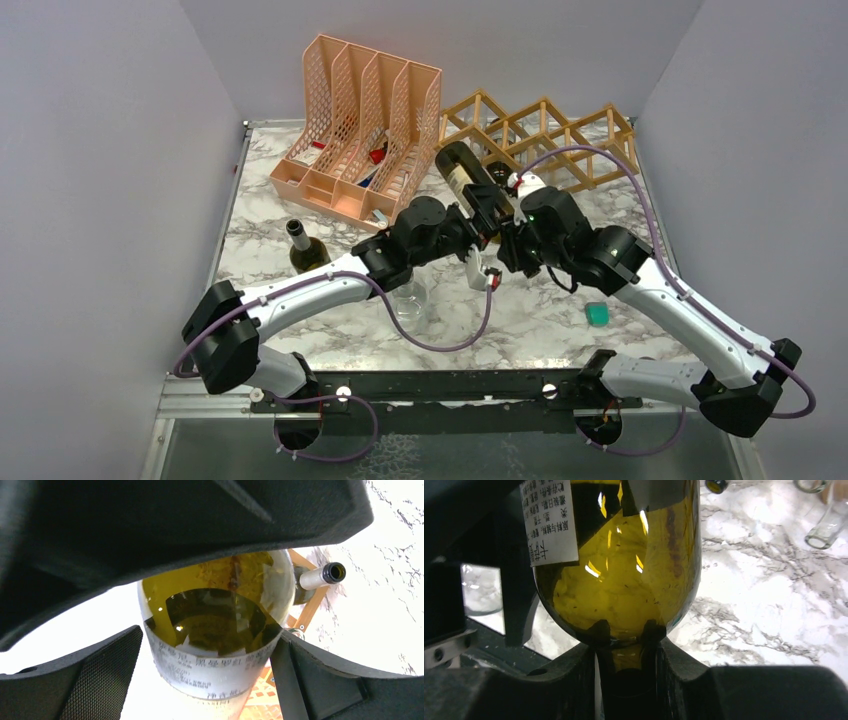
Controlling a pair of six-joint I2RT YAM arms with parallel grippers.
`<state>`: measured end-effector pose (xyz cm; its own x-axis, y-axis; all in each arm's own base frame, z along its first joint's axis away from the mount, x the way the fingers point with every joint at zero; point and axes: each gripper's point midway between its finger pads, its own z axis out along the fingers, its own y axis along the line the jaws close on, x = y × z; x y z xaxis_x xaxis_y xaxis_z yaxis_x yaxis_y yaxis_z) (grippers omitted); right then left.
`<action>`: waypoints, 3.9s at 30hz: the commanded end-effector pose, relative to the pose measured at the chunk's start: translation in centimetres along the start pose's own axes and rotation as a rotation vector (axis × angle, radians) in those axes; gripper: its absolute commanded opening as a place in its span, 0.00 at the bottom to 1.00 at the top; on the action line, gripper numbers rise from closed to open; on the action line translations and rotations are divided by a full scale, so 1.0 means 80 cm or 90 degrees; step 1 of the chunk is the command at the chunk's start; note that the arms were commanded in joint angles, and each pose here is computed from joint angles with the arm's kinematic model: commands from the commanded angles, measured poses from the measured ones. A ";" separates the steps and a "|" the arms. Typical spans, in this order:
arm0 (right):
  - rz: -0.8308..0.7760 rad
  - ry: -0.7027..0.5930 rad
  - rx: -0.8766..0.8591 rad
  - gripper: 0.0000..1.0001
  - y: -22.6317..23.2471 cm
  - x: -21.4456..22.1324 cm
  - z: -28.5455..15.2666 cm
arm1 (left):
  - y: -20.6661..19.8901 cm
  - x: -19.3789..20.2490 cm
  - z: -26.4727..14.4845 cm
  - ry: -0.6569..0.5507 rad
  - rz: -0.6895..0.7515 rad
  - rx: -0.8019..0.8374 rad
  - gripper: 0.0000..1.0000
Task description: Put the wine bottle on the wine rack
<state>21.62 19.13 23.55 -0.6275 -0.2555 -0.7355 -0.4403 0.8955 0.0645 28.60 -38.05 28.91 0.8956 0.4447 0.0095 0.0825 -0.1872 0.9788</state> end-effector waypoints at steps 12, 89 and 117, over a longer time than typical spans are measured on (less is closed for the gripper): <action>0.047 -0.117 0.096 0.01 -0.058 -0.062 -0.010 | 0.087 -0.018 -0.020 -0.035 0.020 -0.118 0.99; 0.292 -0.046 0.368 0.01 -0.271 0.014 0.030 | 0.092 0.044 -0.181 0.142 -1.103 -0.383 0.99; 0.105 -0.132 0.410 0.01 -0.341 -0.074 0.064 | 0.090 0.029 -0.196 0.121 -1.107 -0.347 0.99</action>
<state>34.12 -2.70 14.71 -0.7620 0.0034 -0.6476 0.1769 0.9630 -0.2031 24.74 -24.57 38.79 -0.0999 -0.0919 -0.9907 0.5679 0.8123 -0.1327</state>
